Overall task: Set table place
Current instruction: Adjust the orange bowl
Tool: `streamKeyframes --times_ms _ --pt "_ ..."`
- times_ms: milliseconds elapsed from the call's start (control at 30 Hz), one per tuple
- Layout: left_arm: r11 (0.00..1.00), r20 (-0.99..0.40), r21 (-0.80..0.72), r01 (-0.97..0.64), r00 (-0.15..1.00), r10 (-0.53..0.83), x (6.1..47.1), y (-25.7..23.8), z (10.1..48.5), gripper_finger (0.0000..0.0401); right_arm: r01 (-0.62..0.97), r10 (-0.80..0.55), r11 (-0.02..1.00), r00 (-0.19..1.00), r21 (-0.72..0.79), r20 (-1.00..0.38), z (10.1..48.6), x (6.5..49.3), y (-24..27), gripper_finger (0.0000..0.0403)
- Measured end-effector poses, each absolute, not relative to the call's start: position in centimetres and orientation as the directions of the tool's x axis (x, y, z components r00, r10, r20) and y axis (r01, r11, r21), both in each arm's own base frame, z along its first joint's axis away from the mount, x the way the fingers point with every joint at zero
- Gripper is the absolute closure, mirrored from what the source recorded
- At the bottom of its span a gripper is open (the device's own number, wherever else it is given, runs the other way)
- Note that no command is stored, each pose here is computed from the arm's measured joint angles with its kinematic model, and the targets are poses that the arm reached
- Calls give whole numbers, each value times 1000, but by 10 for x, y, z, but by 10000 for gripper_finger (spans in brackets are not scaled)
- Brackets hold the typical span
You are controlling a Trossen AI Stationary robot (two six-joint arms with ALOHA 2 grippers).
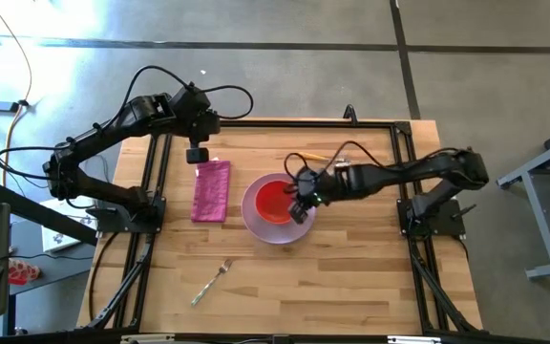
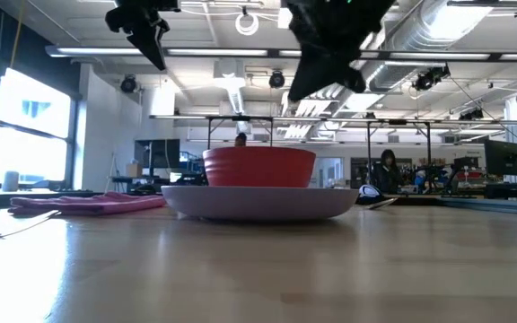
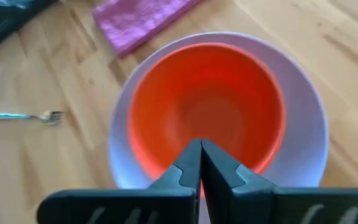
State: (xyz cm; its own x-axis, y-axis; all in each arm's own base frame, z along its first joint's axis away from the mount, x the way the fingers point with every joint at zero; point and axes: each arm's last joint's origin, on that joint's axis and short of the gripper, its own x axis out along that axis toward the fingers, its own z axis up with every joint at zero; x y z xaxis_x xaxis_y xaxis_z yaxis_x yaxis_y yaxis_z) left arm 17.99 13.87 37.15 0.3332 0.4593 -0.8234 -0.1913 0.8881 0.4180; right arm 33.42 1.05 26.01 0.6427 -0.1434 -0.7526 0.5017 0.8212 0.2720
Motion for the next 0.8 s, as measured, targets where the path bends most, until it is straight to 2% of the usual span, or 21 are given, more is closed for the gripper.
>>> streamKeyframes --times_ms 167,467,800 --pt "888 -824 416 -194 333 459 180 139 371 401 516 -138 816 611 260 -779 239 347 -5 403" --pt "886 -819 413 -211 338 463 180 139 372 401 526 -81 805 554 273 -829 207 361 -3 403" --pt "883 -814 414 -222 345 468 181 140 372 401 475 33 814 535 333 -844 206 359 16 403"
